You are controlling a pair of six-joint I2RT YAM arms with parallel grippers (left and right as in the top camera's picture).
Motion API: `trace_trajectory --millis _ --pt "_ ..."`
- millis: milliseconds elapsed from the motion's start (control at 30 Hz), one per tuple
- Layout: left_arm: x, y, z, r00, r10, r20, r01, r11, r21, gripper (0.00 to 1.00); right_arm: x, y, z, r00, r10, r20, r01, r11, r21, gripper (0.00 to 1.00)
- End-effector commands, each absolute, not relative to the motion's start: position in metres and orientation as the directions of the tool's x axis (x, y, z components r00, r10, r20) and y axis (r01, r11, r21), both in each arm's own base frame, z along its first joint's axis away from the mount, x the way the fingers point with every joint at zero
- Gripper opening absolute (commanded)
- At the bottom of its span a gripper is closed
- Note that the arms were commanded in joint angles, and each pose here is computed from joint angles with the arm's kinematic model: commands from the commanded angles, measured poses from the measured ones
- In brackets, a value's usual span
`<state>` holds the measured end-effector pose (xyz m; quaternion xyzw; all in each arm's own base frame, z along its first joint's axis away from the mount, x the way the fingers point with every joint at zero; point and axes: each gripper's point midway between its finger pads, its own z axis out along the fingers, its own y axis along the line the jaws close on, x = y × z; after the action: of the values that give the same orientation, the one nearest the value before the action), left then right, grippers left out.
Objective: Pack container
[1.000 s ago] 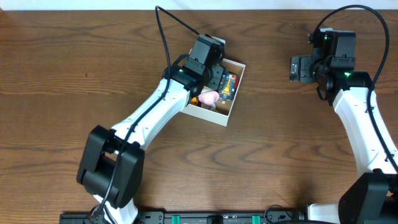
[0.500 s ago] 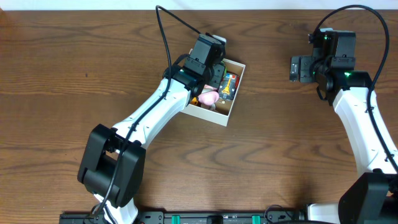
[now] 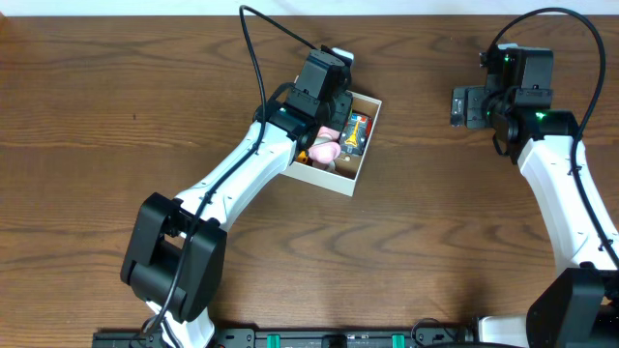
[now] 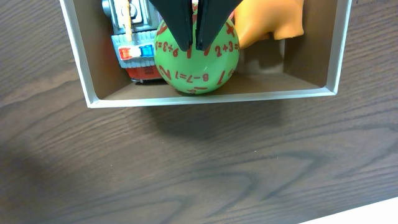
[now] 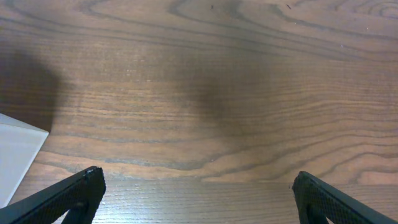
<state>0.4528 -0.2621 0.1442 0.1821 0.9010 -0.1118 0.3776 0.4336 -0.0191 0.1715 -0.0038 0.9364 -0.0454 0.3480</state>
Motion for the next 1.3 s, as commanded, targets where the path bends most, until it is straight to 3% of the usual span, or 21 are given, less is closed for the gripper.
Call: trace_trajectory --millis 0,600,1267 --pt "0.461 -0.26 0.134 -0.66 0.239 -0.712 0.396 0.916 -0.06 0.06 0.436 -0.022 0.181 -0.744 -0.02 -0.668 0.046 0.996 -0.081 0.99" --pt "0.453 -0.254 0.041 -0.773 0.302 -0.558 0.385 0.922 -0.035 0.06 0.436 -0.022 0.181 -0.744 -0.02 -0.668 0.046 0.996 -0.081 0.99" --pt "0.444 -0.25 0.13 -0.708 0.264 -0.655 0.391 0.919 -0.052 0.06 0.436 -0.022 0.181 -0.744 -0.02 -0.668 0.046 0.996 -0.081 0.99"
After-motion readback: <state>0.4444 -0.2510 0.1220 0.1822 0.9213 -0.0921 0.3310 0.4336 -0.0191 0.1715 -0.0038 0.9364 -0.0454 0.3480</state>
